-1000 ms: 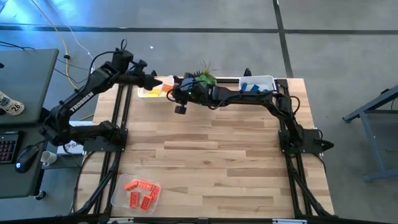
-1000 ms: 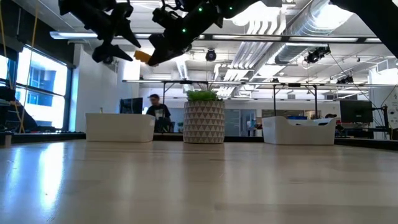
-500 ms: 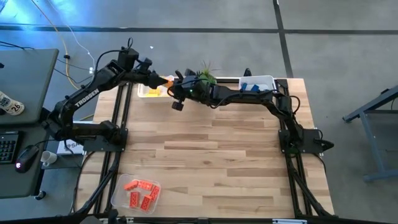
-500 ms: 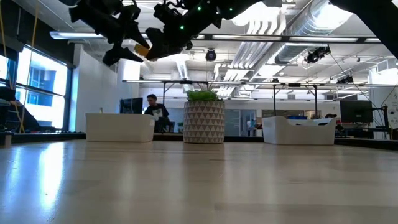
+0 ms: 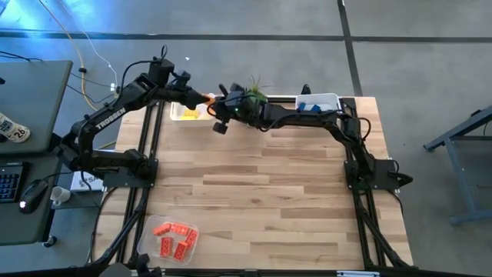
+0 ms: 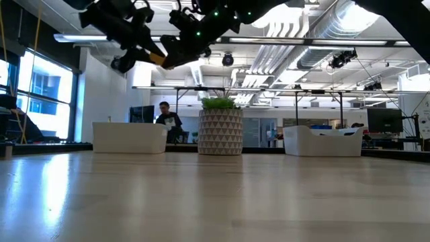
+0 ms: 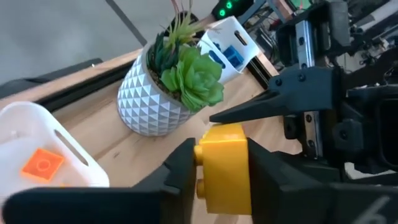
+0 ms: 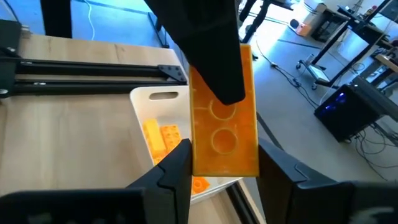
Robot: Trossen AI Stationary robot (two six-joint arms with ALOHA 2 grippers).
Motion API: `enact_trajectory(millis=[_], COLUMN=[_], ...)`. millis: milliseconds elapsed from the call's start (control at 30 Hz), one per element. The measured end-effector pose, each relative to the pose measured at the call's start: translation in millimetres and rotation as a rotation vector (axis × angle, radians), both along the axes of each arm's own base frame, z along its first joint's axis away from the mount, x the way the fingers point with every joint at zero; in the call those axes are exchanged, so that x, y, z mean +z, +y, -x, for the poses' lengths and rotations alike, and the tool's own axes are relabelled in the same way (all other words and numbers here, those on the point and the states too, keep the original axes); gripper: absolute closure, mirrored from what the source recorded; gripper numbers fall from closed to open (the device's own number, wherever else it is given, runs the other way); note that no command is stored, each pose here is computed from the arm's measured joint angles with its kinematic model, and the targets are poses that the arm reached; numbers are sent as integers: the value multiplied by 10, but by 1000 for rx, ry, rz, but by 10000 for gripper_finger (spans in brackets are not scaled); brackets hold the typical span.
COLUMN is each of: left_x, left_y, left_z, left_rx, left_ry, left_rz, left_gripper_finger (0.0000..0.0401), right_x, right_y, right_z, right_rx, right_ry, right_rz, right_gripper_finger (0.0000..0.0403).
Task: Sort & place blocks by color
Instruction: Put the yellow game piece into the left white bin
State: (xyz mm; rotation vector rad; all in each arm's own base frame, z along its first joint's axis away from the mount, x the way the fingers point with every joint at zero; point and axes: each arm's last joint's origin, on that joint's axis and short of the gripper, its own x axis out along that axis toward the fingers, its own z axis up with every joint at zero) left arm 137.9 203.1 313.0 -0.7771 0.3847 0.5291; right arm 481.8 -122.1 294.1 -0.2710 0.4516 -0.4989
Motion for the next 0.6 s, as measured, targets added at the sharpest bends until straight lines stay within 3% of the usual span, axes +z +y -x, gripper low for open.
enact_trajectory(millis=[67,200,300,433,600], left_x=[7,2,-37,-123,-232], left_y=[8,34,54,82,172], left_z=[0,43,90,160,143], left_rx=[5,1,67,141,170], left_ry=[9,47,152,353,450], left_rz=[-25,-86,-132,-184,-187], left_gripper_finger=[335,336,336,336,320], right_x=[-1,-3,1,-1,-2], right_y=[-17,-35,-45,-44,-42], right_z=[5,10,19,23,24], right_rx=[-7,-28,-67,-98,-99], right_ry=[2,-8,-6,2,4], right_rz=[2,-14,0,15,16], right_gripper_finger=[284,220,183,169,167])
